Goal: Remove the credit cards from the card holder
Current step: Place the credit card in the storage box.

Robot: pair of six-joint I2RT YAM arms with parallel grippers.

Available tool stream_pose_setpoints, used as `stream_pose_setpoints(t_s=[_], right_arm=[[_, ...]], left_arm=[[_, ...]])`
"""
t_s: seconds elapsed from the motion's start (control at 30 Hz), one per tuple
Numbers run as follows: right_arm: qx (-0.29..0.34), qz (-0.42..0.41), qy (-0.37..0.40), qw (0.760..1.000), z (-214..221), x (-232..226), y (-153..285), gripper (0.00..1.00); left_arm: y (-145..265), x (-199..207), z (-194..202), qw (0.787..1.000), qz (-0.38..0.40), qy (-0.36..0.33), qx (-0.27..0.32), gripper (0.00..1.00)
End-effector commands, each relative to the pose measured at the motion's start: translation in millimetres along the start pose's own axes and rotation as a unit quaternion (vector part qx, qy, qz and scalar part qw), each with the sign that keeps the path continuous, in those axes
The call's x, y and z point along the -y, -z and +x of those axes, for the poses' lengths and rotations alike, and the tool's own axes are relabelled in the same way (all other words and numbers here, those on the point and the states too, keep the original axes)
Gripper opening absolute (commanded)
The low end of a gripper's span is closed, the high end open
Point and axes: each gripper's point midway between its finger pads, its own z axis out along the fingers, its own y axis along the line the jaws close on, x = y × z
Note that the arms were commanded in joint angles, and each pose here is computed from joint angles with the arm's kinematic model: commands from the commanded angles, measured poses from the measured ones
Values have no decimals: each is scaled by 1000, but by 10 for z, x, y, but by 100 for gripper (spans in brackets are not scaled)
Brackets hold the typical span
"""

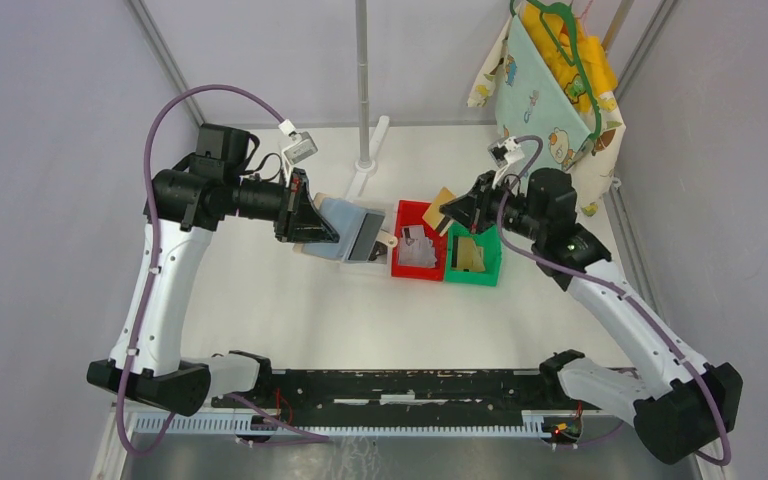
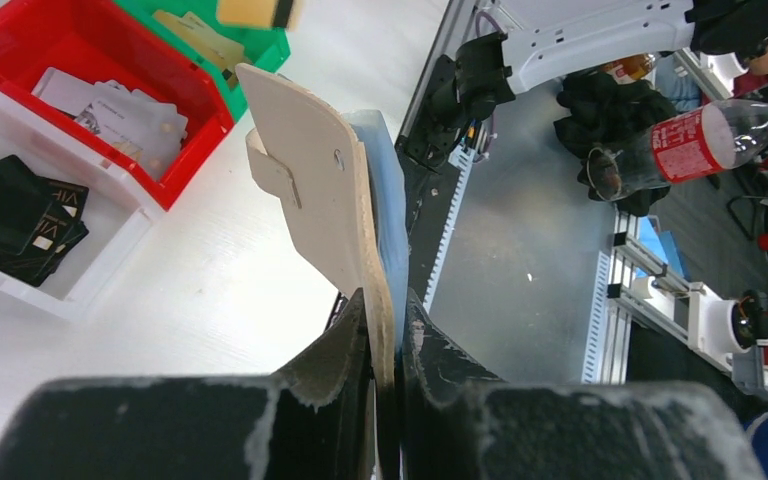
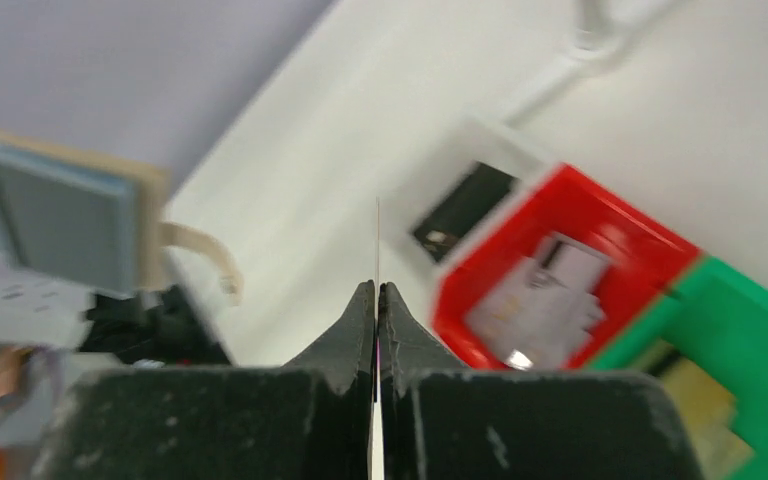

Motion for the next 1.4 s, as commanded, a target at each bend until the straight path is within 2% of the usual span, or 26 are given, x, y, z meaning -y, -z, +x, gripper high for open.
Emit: stream_pose_setpoints(t_s=[0.0,0.1,0.37,0.6,1.0,1.13,1.37], right_arm=[[-128,239,80,959,368,993,355,0],[-156,299,90,937,445,1289,426,0],[-209,353,97,907,690,1680,432,0],[-231,350,85,904,875,1820,325,0],[-255,280,45,924,1195,1815,3,0],[-282,273,39,919,1394,1886,-5,0],[-283,268,40,920,1488,1944,-43,0]], left_arm=[[70,32,-74,998,-12,-60,11,2],[73,60,-77,998,-6,-62,13,2],[99,164,-106,997,8,-69,22,2],[100,191,-130,997,14,-69,26,2],[118,215,-134,997,11,-77,30,2],[124,242,-158,996,13,-83,37,2],[122,234,-171,996,11,-83,40,2]])
